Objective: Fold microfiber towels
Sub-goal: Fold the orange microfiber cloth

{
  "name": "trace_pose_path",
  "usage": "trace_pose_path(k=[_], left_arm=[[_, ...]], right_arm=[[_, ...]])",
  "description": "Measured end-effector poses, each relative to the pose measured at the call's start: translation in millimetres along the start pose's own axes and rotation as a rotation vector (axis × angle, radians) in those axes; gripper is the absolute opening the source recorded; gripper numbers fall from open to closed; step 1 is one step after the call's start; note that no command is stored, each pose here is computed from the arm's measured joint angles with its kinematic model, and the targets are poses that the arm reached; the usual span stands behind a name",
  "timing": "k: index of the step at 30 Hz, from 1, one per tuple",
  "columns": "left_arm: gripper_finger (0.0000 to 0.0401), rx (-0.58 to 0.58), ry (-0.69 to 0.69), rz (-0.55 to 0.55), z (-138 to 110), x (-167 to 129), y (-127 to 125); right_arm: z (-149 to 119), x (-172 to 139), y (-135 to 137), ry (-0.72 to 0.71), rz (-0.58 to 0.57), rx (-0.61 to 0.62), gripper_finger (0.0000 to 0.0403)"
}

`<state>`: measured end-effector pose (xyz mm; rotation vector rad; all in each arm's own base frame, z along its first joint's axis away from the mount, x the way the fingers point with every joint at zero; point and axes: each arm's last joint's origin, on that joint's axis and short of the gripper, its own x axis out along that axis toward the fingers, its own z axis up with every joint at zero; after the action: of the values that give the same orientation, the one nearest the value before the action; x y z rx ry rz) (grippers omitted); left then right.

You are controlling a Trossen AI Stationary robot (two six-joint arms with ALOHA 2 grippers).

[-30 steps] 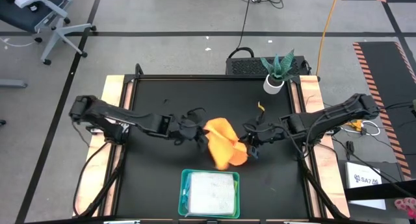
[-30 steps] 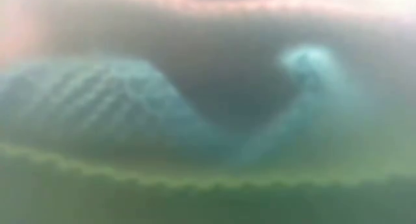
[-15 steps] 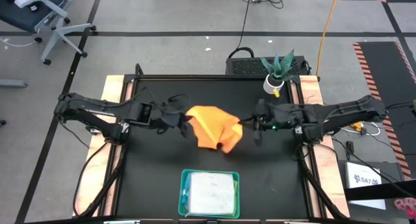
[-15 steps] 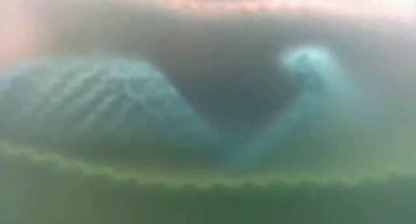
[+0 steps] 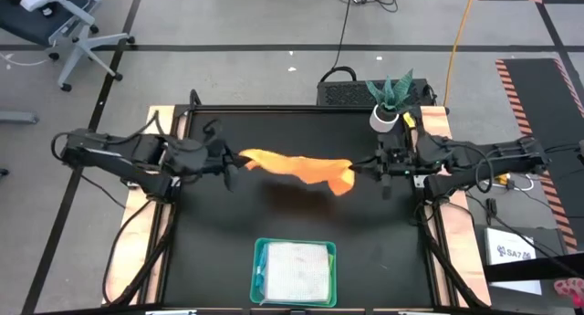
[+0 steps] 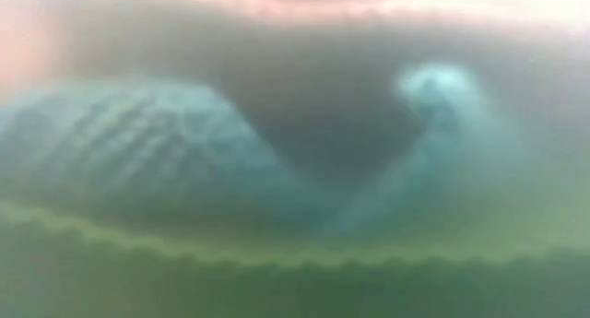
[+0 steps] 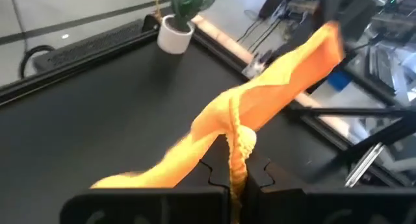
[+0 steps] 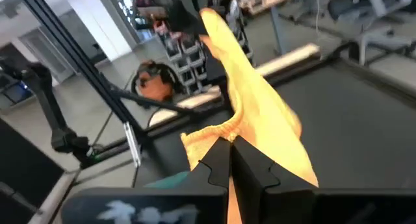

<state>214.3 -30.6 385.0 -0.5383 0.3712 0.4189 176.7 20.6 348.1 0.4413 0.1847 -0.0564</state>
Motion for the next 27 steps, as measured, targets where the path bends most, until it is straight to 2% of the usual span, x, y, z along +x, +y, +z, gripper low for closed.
trace_pose_path(k=[7,12,19,22,27], left_arm=[[0.0001,-0.004,0.117,0.041,-21.0,12.2,-8.7],[0.0001,-0.056,0.155,0.040,-30.3,20.0,-16.9],[0.0001,-0.116,0.266,0.097,-52.2,36.5,-25.0],[0.0001,-0.116,0.310,0.155,-62.1,45.9,-25.0],[0.0001,-0.114,0.380,0.340,-70.4,57.4,-8.7]], right_arm=[[-12.1,13.7,10.3,0.086,0.051,0.087,0.0000],[-23.5,23.2,17.0,0.156,0.053,0.143,0.0000],[-32.4,33.5,21.3,0.199,0.050,0.143,0.0000],[-35.7,34.1,18.0,0.228,0.017,0.104,0.0000],[-43.1,31.7,-0.2,0.306,-0.163,0.047,0.0000]])
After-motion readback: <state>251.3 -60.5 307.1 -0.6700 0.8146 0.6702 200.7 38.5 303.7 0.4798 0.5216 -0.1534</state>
